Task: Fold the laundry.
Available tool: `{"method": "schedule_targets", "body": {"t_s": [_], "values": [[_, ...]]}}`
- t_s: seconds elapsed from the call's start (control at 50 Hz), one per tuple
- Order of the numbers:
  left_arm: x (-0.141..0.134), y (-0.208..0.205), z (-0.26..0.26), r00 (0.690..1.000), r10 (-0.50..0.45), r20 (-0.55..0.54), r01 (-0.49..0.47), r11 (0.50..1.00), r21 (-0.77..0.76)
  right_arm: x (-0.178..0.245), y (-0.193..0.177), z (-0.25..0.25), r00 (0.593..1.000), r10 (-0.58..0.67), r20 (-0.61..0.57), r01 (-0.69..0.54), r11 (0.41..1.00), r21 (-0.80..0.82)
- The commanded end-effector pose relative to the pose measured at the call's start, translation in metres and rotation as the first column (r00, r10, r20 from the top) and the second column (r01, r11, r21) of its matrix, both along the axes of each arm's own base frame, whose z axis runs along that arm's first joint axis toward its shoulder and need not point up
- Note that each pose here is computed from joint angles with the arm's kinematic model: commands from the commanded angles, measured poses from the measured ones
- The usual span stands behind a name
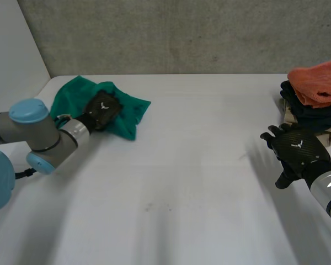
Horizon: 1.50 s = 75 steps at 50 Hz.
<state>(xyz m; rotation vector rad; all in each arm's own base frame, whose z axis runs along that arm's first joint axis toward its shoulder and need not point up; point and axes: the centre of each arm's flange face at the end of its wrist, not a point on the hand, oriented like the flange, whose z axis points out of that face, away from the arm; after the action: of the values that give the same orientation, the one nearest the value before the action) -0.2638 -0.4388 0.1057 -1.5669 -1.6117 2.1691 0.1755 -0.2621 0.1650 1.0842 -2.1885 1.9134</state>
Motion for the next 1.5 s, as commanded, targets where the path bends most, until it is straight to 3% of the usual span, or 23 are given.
{"method": "schedule_targets", "body": {"t_s": [0.02,0.06,0.14,0.26,0.3,0.38,0.4,0.48,0.56,0.74,0.82,0.86,0.94,1.12,1.34,1.5], "values": [[-0.062,0.103,0.057,0.979,-0.191,-0.071,0.192,0.981,0.01,0.0,-0.001,0.01,1.0,-0.006,0.001,0.006,0.999,-0.032],[-0.078,0.13,0.063,0.963,-0.246,-0.108,0.252,0.967,0.046,-0.001,-0.003,0.016,1.0,-0.009,0.004,0.009,0.999,-0.042],[-0.114,0.203,0.07,0.899,-0.368,-0.238,0.414,0.892,0.182,-0.004,-0.008,0.024,1.0,-0.024,0.009,0.024,0.998,-0.06],[-0.141,0.263,0.065,0.827,-0.432,-0.359,0.546,0.769,0.332,-0.004,-0.015,0.032,1.0,-0.027,0.011,0.028,0.996,-0.082],[-0.144,0.268,0.067,0.823,-0.437,-0.364,0.553,0.765,0.33,-0.004,-0.017,0.033,1.0,-0.026,0.016,0.027,0.996,-0.086],[-0.14,0.262,0.079,0.844,-0.389,-0.37,0.507,0.804,0.31,0.0,-0.017,0.034,1.0,-0.002,0.014,0.004,0.996,-0.093],[-0.135,0.254,0.091,0.86,-0.344,-0.378,0.462,0.839,0.288,0.0,-0.017,0.034,1.0,0.002,0.016,0.0,0.996,-0.092],[-0.114,0.238,0.114,0.894,-0.217,-0.393,0.338,0.901,0.272,0.003,-0.025,0.04,1.0,0.02,0.023,-0.017,0.993,-0.114],[-0.095,0.242,0.131,0.912,-0.135,-0.388,0.26,0.921,0.289,0.012,-0.031,0.048,0.996,0.085,0.031,-0.081,0.989,-0.126],[-0.055,0.268,0.11,0.965,0.063,-0.256,0.065,0.883,0.464,0.028,-0.031,0.043,0.97,0.239,0.049,-0.242,0.966,0.095],[-0.039,0.266,0.094,0.965,0.182,-0.189,-0.06,0.855,0.516,0.033,-0.028,0.029,0.954,0.3,-0.012,-0.292,0.937,0.193],[-0.033,0.262,0.086,0.96,0.225,-0.165,-0.108,0.845,0.524,0.044,-0.02,0.02,0.925,0.374,-0.063,-0.353,0.911,0.215],[-0.034,0.247,0.073,0.955,0.247,-0.167,-0.129,0.847,0.515,0.063,-0.007,0.011,0.874,0.467,-0.135,-0.436,0.875,0.21],[-0.047,0.194,0.059,0.934,0.273,-0.23,-0.149,0.883,0.446,0.077,0.001,-0.009,0.856,0.505,-0.111,-0.464,0.844,0.268],[-0.049,0.134,0.033,0.955,0.283,-0.092,-0.235,0.908,0.348,0.081,-0.001,-0.003,0.884,0.453,-0.117,-0.419,0.877,0.236],[-0.067,0.12,0.022,0.984,0.158,-0.082,-0.119,0.927,0.357,0.074,0.015,0.03,0.899,0.43,-0.083,-0.413,0.895,0.168]]}}
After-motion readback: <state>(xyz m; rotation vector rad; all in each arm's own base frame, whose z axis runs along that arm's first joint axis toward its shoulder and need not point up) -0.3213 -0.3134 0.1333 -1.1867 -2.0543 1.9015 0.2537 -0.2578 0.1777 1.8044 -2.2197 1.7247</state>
